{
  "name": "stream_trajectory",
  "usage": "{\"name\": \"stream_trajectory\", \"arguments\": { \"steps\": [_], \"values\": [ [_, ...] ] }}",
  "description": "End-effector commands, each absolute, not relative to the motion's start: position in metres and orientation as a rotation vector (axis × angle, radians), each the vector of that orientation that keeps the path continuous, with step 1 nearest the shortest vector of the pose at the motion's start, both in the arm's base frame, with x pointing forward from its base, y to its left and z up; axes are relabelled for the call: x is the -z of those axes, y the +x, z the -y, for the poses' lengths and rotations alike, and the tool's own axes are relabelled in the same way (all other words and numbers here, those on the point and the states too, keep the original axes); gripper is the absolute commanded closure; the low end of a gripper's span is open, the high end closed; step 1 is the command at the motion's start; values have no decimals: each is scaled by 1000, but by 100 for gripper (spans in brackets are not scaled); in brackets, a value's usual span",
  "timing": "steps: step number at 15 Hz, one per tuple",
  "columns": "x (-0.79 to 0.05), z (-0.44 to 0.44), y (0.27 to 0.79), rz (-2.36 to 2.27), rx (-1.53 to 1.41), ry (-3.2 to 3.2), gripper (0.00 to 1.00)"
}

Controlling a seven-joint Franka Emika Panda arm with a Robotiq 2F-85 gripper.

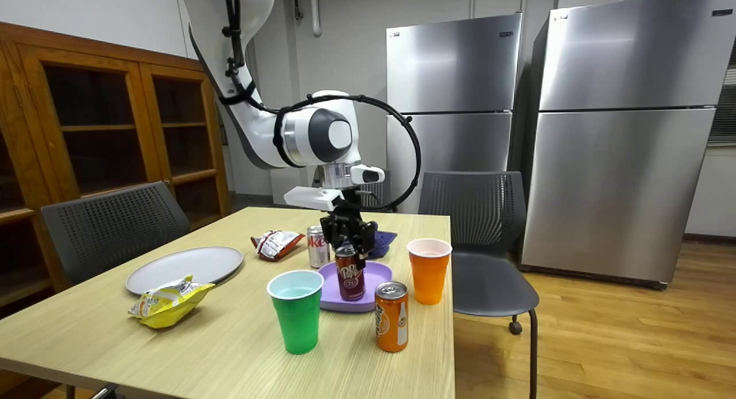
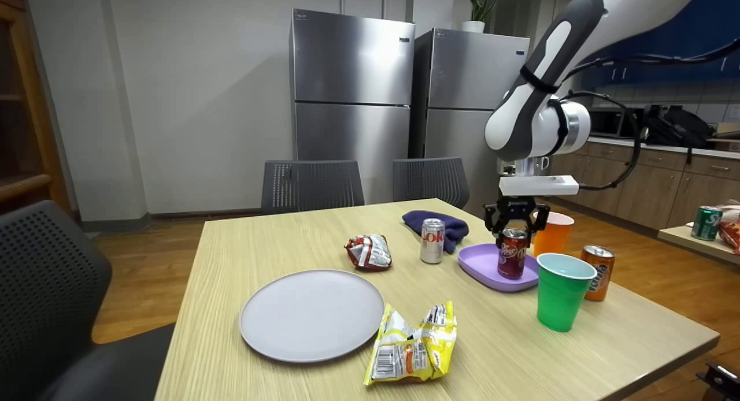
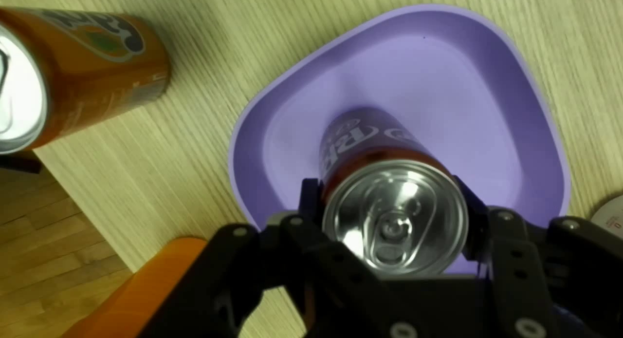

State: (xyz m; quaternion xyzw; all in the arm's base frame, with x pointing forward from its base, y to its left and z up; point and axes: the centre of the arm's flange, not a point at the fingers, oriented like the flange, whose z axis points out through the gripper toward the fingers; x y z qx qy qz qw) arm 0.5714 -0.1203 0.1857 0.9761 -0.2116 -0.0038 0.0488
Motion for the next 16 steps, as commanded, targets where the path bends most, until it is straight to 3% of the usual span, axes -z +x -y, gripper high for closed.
{"name": "stream_trajectory", "arguments": {
  "steps": [1,2,5,16],
  "values": [
    [-188,122,579,693,43,2965,62],
    [-192,122,578,684,50,2975,12],
    [-202,123,575,678,55,2981,1],
    [-294,108,539,576,-37,3051,0]
  ]
}}
